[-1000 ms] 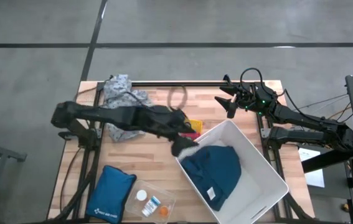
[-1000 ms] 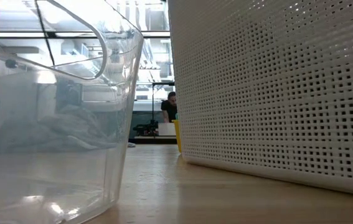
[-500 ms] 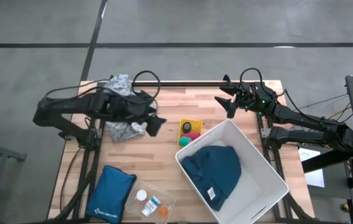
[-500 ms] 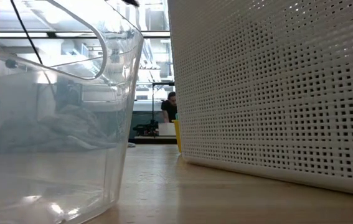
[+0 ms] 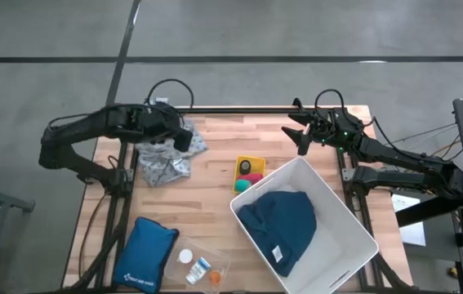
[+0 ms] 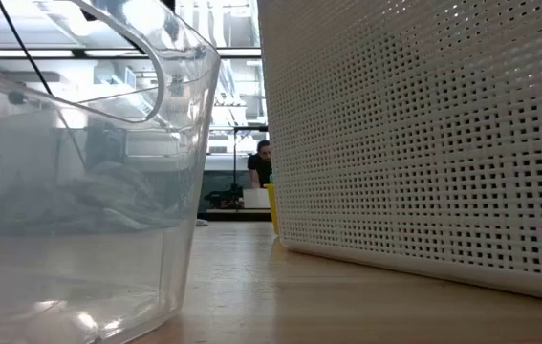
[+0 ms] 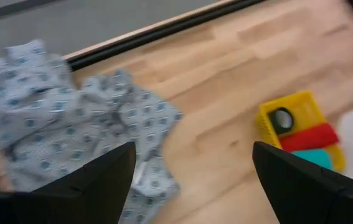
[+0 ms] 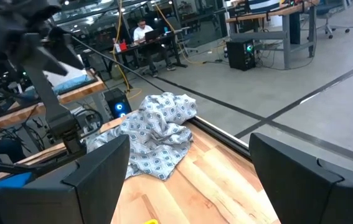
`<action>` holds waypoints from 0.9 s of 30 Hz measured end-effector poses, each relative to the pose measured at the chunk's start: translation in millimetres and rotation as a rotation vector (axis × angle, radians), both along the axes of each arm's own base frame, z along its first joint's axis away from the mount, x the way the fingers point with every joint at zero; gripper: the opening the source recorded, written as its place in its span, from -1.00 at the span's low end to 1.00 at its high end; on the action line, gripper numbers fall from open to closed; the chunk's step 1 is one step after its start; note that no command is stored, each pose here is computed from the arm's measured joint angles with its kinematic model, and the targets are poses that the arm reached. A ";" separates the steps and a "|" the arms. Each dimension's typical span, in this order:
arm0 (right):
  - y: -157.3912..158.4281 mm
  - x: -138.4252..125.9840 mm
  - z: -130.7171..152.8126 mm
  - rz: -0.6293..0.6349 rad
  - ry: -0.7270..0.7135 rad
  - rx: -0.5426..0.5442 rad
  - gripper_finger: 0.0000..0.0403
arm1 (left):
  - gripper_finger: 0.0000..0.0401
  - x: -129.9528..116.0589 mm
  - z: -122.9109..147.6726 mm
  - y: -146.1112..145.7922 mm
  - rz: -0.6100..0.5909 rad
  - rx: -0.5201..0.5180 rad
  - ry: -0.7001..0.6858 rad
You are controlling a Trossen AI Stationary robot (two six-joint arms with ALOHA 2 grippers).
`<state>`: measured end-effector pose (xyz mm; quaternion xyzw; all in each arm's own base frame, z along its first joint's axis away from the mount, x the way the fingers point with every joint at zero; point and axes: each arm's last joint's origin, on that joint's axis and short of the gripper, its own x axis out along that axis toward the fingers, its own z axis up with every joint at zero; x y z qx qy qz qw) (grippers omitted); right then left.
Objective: Pick & place medical supplies in basket/bin
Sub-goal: Put the gray patient gown into the white bin
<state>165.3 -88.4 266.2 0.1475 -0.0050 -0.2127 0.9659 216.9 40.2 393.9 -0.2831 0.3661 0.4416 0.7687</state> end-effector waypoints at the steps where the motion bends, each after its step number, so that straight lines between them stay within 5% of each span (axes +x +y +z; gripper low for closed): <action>1: 0.0 0.0 0.0 0.000 0.000 0.000 0.61 | 0.63 -2.7 -0.2 4.6 0.022 -0.002 0.012; 18: 0.0 -0.1 0.1 0.000 0.000 0.000 0.61 | 0.63 -52.4 -64.5 100.7 0.514 -0.356 0.139; 22: 0.0 -0.1 0.1 0.000 0.000 0.000 0.61 | 0.63 -57.5 -90.5 107.5 0.577 -0.491 0.113; 27: 0.0 -0.1 0.1 0.000 0.000 0.000 0.61 | 0.63 -55.8 -120.2 110.3 0.582 -0.505 0.100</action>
